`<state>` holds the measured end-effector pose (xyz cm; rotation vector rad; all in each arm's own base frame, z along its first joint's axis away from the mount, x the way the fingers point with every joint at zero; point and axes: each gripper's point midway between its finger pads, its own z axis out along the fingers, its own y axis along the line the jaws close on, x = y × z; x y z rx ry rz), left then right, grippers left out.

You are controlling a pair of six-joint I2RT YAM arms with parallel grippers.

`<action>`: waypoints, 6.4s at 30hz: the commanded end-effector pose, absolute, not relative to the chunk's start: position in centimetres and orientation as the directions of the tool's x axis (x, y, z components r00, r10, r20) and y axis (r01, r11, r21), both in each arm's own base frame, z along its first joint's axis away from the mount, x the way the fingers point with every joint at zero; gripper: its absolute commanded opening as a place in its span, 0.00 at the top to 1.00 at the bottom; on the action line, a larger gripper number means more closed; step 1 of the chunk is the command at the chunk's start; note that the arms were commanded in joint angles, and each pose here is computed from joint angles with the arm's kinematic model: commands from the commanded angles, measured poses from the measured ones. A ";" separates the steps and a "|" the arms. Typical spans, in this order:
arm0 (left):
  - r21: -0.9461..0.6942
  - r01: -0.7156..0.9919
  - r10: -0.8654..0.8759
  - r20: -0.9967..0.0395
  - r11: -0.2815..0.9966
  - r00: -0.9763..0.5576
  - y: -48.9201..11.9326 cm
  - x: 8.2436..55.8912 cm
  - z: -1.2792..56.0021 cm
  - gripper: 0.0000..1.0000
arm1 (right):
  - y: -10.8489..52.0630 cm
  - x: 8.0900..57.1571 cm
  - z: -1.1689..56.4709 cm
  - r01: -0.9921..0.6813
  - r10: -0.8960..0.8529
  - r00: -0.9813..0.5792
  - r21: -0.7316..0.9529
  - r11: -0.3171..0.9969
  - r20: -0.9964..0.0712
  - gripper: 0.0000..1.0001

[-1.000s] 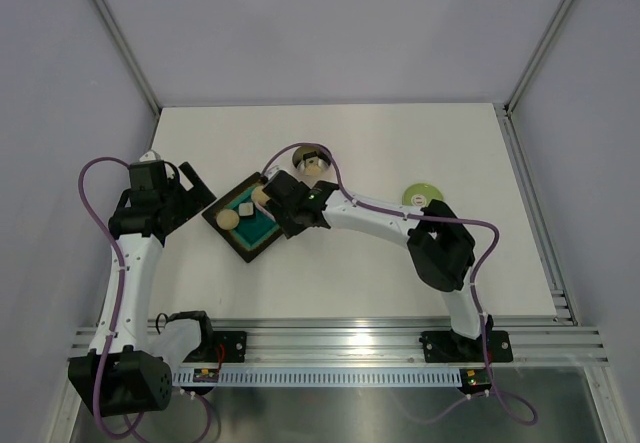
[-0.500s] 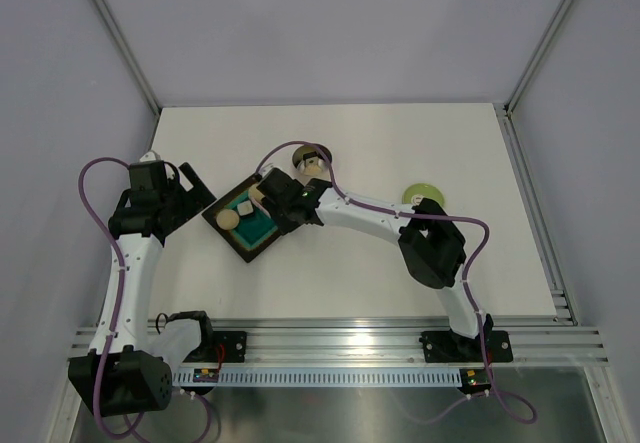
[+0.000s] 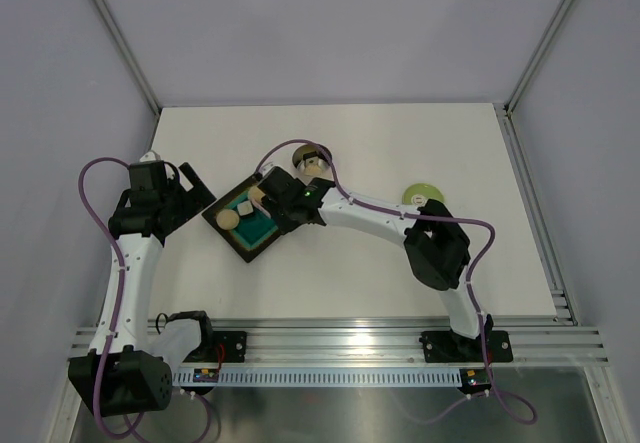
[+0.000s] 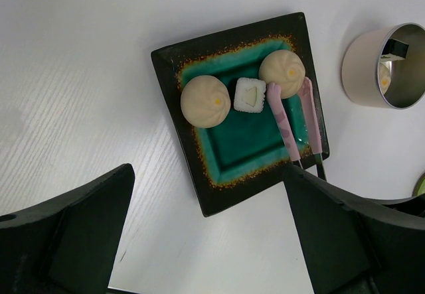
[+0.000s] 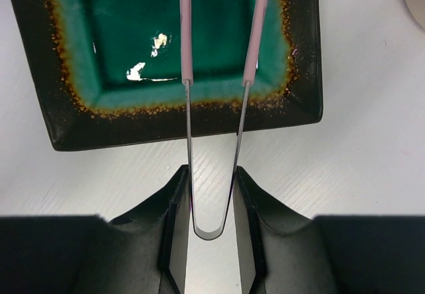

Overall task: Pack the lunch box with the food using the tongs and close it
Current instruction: Pick up the fake food from the plate, then place the fake food in the packing box, then adjust the clamp at the center of the board.

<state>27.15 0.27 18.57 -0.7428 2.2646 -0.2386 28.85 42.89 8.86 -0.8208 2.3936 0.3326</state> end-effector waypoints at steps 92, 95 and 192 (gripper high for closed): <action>-0.376 -0.425 -0.564 -0.622 0.823 -0.543 0.7 27.5 19.7 0.01 | 30.9 36.4 15.6 -0.416 -0.270 -0.676 0.052 0.908 -0.686 0.76; -0.373 -0.424 -0.561 -0.625 0.825 -0.543 0.7 27.5 19.8 0.01 | 30.9 36.4 15.9 -0.415 -0.267 -0.674 0.055 0.908 -0.689 0.70; -0.391 -0.423 -0.575 -0.600 0.818 -0.556 0.3 27.7 18.7 0.01 | 23.7 30.4 14.4 -0.343 -0.054 -0.479 0.129 0.931 -0.876 1.00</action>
